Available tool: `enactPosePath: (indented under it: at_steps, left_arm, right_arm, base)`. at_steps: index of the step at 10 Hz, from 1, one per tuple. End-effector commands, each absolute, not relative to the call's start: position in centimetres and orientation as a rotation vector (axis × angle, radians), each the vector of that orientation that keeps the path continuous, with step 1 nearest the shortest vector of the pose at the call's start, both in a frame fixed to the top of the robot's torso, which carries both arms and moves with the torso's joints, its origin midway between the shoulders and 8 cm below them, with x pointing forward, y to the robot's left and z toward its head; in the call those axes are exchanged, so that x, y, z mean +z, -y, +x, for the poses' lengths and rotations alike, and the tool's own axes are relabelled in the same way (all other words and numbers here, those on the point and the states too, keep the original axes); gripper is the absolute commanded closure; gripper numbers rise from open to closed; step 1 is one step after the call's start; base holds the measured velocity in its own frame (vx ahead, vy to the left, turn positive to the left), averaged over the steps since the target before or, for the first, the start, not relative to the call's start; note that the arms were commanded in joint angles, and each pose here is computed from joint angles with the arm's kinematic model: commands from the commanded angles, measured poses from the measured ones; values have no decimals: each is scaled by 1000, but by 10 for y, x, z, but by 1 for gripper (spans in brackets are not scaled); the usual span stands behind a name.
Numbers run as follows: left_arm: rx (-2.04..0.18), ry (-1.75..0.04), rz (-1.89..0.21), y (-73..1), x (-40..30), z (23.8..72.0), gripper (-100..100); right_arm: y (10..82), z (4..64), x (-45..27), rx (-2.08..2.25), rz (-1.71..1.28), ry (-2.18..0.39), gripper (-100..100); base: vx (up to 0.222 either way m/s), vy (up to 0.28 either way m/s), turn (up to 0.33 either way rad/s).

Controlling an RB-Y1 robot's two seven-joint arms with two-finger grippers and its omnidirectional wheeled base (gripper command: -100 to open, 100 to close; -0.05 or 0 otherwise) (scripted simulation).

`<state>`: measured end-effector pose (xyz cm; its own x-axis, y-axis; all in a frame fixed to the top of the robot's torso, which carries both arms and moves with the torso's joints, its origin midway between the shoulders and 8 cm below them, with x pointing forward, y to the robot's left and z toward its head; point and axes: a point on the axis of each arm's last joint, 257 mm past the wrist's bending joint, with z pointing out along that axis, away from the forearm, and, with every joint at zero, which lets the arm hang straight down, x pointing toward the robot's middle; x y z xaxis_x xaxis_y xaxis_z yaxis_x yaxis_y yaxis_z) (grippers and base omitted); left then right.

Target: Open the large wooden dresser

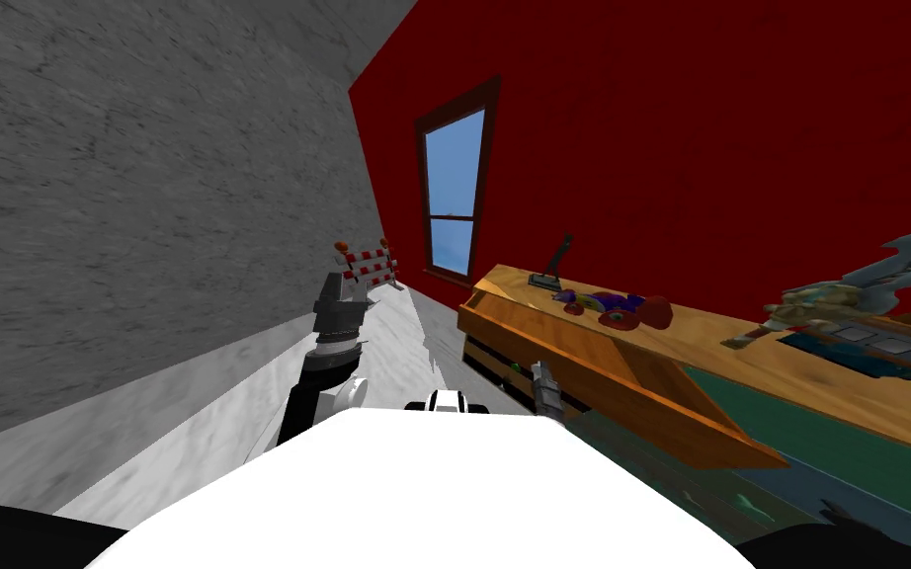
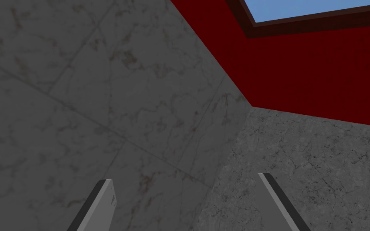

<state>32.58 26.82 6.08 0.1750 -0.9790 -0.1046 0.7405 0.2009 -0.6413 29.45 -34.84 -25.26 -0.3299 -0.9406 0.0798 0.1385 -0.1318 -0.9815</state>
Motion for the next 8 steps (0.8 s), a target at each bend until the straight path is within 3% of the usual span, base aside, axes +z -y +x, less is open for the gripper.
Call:
enactPosePath:
  at_steps: [1, 5, 6, 8]
  left_arm:
    - [-1295, -567, -509, -268, 61, 326, 0]
    - [-1295, -567, -509, -268, 61, 326, 0]
    - [-1295, -567, -509, -268, 61, 326, 0]
    - [-1295, -568, -509, -268, 61, 326, 0]
  right_arm:
    - [346, 294, -240, -1614, -970, -1237, 100]
    - [342, 290, -246, -1600, -986, -1244, 100]
    - [353, 289, -243, -1607, -984, -1283, -100]
    - [363, 288, -234, -1624, -970, -1304, -100]
  base:
    - [-189, 106, -15]
    - [-120, 95, -24]
    - [-80, 50, 168]
    - [-41, 3, 155]
